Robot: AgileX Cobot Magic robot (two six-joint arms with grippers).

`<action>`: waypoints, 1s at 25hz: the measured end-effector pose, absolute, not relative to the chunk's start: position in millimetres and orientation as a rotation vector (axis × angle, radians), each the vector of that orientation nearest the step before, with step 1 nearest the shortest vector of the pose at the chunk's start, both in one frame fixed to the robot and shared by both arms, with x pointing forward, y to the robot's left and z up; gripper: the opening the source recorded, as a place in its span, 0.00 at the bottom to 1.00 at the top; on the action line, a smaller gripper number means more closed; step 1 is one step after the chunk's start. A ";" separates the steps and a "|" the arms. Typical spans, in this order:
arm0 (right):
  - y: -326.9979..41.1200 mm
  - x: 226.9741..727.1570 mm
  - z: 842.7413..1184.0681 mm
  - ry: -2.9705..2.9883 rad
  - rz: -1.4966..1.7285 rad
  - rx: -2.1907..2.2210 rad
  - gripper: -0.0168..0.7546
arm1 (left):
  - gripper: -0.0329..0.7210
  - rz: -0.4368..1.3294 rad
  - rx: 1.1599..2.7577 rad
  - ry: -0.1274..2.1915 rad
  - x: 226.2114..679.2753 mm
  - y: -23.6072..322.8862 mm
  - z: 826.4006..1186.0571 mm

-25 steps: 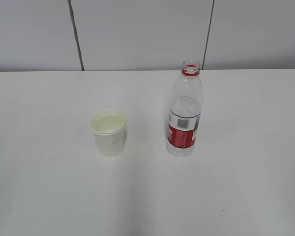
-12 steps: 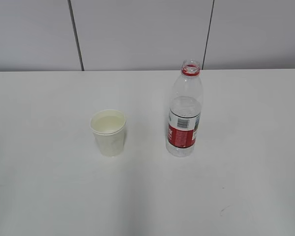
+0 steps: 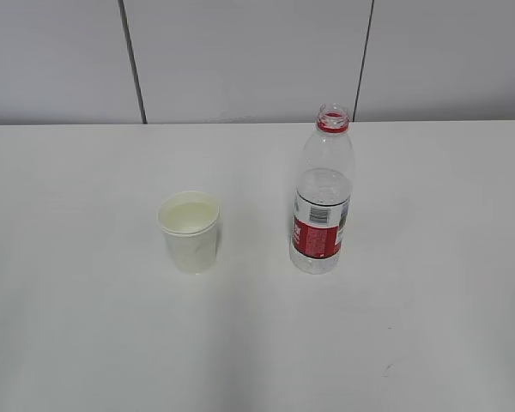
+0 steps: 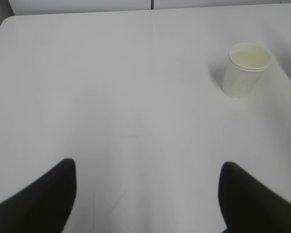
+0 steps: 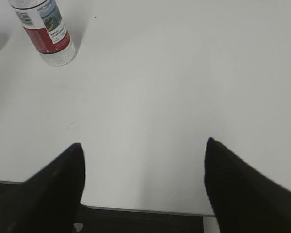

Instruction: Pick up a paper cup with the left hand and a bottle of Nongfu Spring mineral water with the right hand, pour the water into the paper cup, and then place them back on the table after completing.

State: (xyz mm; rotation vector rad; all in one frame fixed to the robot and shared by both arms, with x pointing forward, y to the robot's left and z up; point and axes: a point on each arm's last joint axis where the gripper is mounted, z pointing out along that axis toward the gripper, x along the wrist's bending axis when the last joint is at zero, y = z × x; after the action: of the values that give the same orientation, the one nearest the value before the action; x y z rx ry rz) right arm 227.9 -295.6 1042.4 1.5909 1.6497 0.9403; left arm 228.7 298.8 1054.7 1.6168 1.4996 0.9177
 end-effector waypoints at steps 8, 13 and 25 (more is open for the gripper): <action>-295.6 227.9 1042.4 1.650 0.940 1.591 0.76 | 0.77 0.918 1.617 1.500 228.7 298.8 1054.7; -295.6 227.9 1042.4 1.650 0.940 1.591 0.76 | 0.77 0.918 1.617 1.500 228.7 298.8 1054.7; -295.6 227.9 1042.4 1.650 0.940 1.591 0.76 | 0.77 0.918 1.617 1.500 228.7 298.8 1054.7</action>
State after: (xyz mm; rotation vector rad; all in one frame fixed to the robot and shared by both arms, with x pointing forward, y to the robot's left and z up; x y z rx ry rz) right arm 227.9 -295.6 1042.4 1.5909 1.6497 0.9403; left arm 228.7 298.8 1054.7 1.6168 1.4996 0.9177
